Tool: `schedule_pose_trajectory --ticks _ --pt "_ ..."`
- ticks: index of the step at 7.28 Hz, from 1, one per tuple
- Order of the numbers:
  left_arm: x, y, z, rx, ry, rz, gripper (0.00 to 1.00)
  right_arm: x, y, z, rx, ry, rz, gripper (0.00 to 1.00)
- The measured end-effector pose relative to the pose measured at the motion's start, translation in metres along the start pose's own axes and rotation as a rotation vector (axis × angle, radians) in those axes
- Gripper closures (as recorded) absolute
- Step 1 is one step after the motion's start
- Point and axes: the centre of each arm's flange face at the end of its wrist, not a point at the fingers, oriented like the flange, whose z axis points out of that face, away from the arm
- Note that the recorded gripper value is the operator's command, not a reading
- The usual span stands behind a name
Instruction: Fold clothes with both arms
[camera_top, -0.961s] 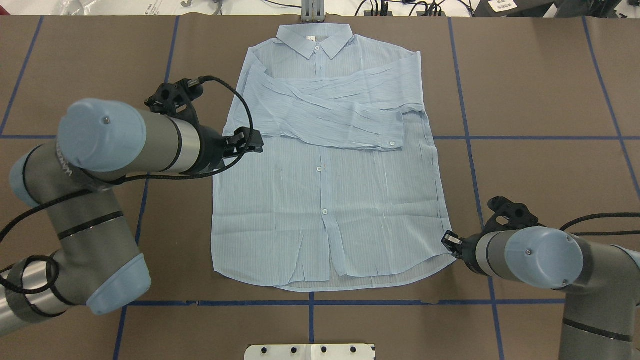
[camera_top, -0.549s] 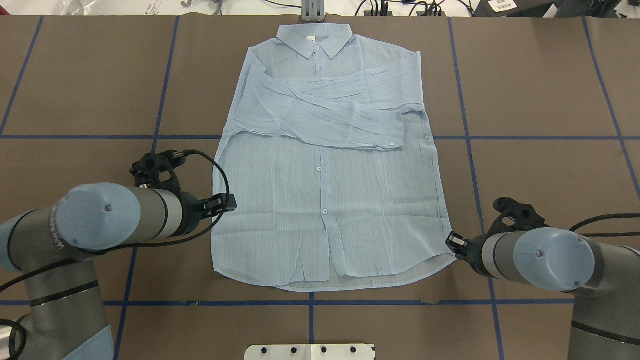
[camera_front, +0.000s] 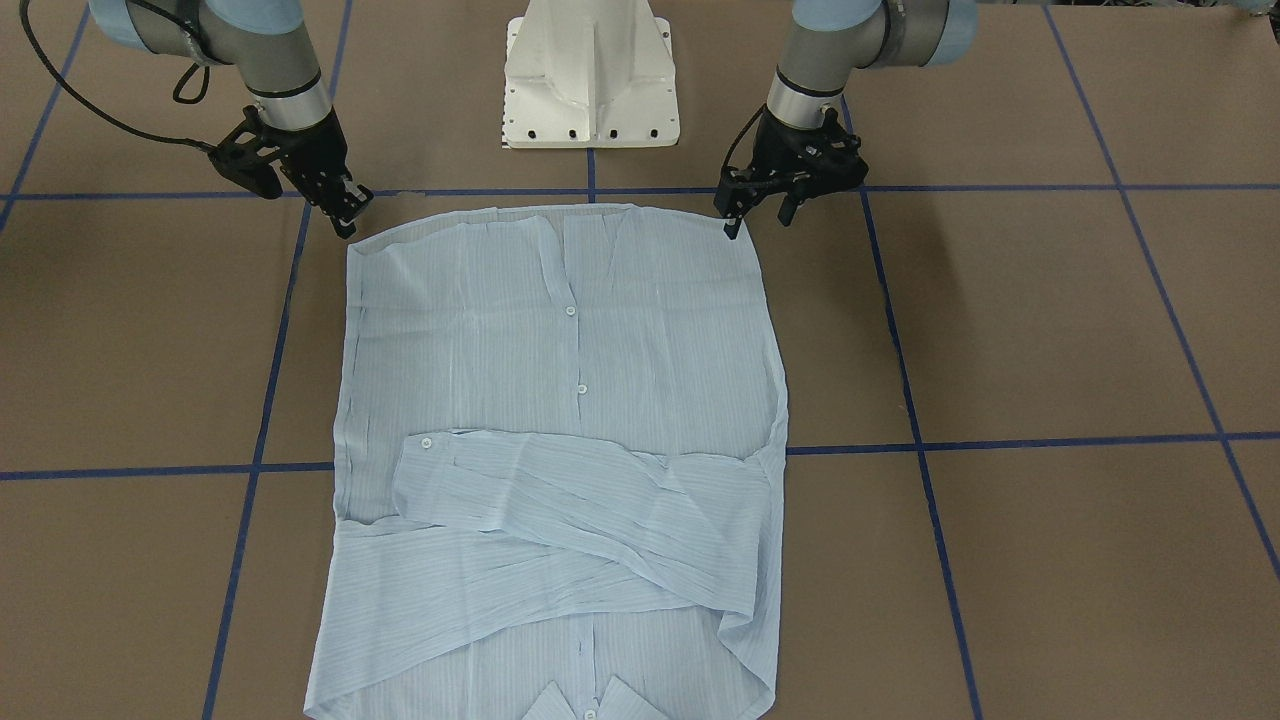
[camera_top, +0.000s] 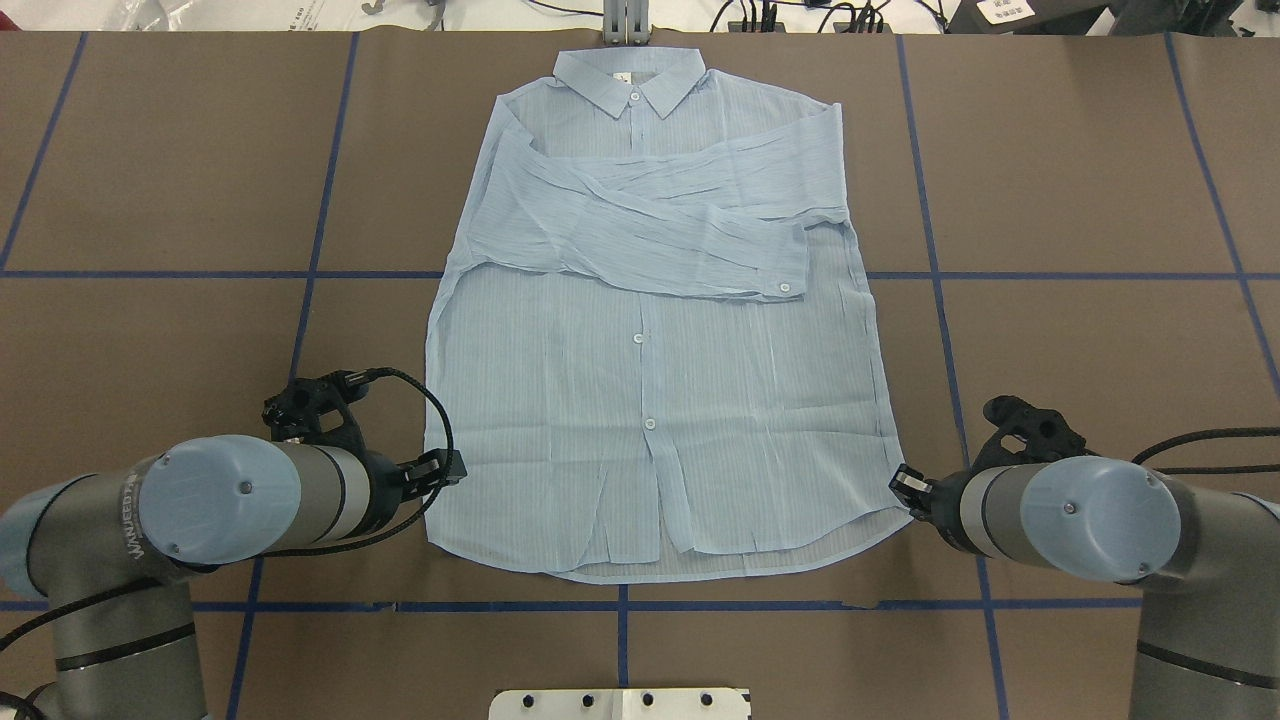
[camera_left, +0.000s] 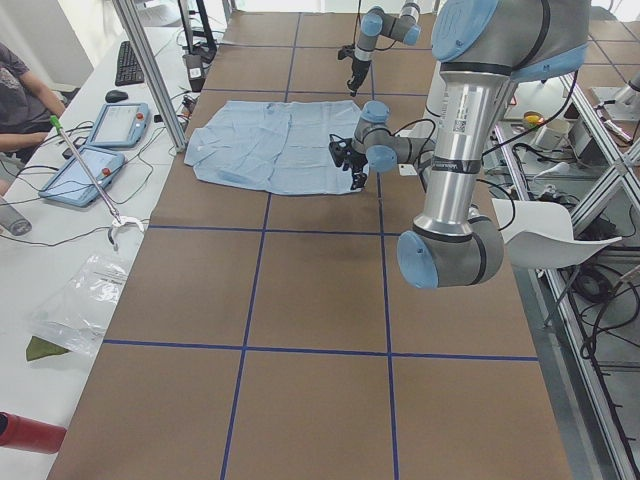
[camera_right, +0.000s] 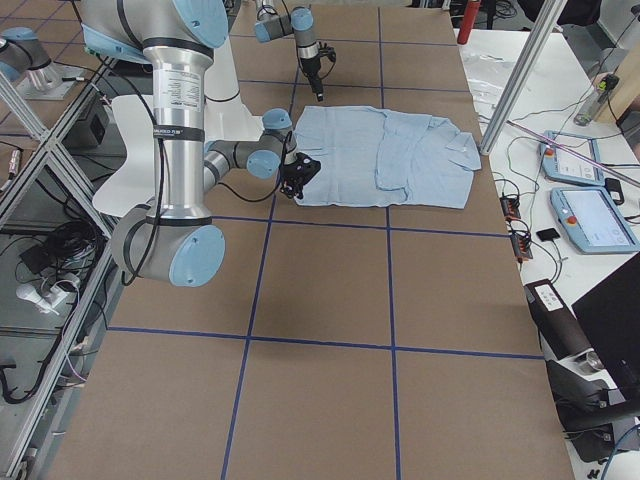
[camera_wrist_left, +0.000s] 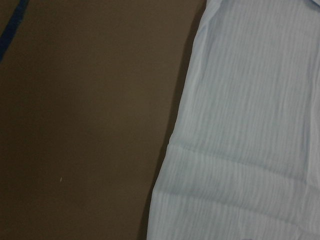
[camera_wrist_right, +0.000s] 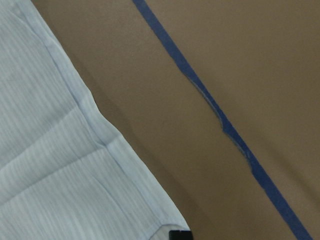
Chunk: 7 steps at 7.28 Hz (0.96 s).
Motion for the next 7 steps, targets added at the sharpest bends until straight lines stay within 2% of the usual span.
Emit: schedule_pose_trajectory --ticks 5,7 --pt "-0.001 0.010 0.004 -0.013 -0.011 -0.032 0.11 0.000 0.001 0.021 0.009 0.026 -0.039 0.01" --pt "-0.002 0.010 0.005 -0.013 -0.014 -0.033 0.11 -0.009 0.004 0.024 0.007 0.019 -0.052 0.09"
